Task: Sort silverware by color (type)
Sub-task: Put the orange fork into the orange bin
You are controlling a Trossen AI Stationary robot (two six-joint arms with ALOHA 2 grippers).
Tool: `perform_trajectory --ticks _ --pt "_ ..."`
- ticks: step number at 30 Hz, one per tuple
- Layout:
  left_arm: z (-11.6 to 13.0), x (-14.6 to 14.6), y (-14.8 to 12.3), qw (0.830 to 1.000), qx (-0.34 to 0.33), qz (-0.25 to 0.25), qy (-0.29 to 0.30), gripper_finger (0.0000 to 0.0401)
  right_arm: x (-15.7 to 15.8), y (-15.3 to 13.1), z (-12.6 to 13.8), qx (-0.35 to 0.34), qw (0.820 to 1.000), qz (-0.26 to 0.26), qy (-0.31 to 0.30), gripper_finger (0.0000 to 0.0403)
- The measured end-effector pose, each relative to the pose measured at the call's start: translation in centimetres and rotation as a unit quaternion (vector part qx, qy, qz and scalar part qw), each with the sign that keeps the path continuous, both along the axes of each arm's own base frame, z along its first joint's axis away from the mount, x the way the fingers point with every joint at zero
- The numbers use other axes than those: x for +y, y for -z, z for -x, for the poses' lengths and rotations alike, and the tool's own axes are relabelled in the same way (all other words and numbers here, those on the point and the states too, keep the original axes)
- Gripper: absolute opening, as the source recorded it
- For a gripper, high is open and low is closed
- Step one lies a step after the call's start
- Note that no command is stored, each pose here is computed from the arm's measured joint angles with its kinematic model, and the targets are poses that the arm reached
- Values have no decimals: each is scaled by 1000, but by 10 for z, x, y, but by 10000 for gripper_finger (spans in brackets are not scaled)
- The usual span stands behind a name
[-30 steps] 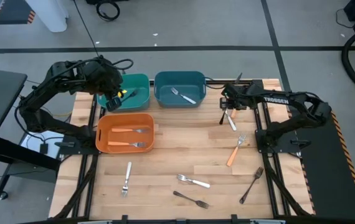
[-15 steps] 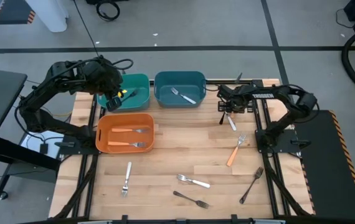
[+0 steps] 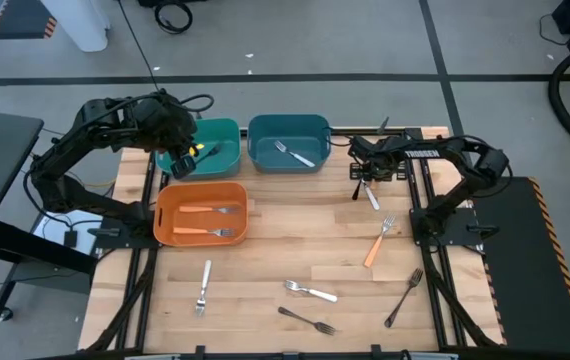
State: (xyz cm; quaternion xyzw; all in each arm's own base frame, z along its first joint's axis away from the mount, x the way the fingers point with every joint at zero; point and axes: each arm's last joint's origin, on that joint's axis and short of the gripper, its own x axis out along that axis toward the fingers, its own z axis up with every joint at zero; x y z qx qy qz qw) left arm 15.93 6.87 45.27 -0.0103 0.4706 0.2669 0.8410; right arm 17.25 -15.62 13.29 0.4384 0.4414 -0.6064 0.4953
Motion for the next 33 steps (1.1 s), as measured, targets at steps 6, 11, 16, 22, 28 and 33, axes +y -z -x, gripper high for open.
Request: perform_trajectory --ticks 6,11,16,22,28,33 --pt "0 0 0 1000 0 0 0 80 0 0 0 0 1000 -4 -1 97" --pt "0 0 0 1000 0 0 0 80 1 0 1 2 1000 -5 -1 85" --pt "0 0 0 1000 0 0 1 80 2 0 1 5 1000 -12 -5 83" --pt "0 0 0 1000 2 -1 3 80 5 0 -1 4 1000 -19 -13 81" --pt "0 0 0 1000 2 -2 3 80 6 1 -1 -5 1000 -29 -9 80" --pt "0 0 0 1000 4 -1 3 80 6 1 -1 -7 999 -32 -10 80"
